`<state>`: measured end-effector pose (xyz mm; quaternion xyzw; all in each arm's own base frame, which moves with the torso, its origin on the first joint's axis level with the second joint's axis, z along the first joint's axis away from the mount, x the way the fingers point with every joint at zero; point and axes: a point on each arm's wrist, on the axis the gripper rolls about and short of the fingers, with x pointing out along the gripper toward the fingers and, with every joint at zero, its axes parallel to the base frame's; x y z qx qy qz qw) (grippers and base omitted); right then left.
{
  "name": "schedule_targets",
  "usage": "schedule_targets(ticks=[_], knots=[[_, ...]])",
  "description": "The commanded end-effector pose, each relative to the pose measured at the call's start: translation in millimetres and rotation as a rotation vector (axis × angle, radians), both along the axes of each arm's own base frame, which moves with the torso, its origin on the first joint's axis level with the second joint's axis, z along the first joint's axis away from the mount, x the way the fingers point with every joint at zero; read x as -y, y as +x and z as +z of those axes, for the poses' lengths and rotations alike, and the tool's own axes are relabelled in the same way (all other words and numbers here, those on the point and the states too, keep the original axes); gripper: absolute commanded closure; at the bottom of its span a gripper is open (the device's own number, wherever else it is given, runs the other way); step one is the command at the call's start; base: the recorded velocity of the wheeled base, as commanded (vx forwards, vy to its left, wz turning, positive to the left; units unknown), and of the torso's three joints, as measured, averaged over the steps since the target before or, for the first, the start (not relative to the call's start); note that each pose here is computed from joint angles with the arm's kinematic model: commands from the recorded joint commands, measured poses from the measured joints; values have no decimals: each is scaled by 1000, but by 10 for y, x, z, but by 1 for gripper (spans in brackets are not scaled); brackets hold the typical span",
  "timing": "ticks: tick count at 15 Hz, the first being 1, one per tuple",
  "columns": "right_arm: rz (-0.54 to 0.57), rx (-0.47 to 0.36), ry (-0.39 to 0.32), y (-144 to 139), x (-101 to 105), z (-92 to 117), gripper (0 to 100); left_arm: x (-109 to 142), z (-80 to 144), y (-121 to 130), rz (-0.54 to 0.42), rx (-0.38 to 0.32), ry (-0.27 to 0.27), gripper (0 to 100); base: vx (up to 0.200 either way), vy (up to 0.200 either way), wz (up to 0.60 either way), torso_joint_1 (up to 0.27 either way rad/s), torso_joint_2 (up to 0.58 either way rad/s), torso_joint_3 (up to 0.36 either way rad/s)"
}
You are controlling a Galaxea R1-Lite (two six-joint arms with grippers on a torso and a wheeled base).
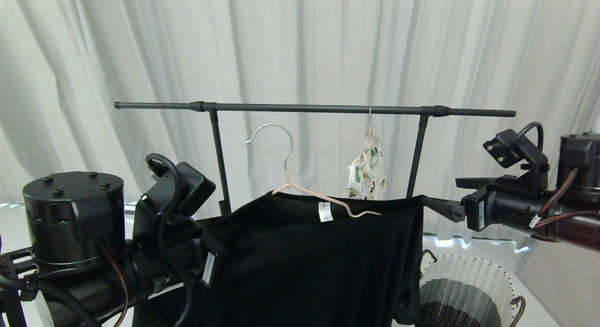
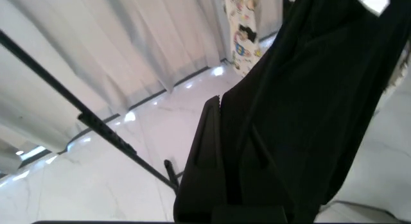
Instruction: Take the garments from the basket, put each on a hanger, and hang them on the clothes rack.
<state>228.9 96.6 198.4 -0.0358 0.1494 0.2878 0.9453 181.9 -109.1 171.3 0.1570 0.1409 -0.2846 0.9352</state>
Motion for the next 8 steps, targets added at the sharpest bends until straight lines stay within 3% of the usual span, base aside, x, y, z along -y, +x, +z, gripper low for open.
schedule_targets(ticks=[1, 4, 8], knots=[[3, 73, 24, -79, 62, 229, 0, 28, -62, -25, -18, -15, 10, 100, 0, 0, 0, 0, 0, 0], [122, 56, 18, -218, 83, 301, 0, 91, -62, -17, -41, 10, -5, 100, 0, 0, 0, 0, 0, 0], [293, -77, 46, -363, 108, 545, 0, 121, -99, 23, -43, 5, -1, 100, 0, 0, 0, 0, 0, 0]])
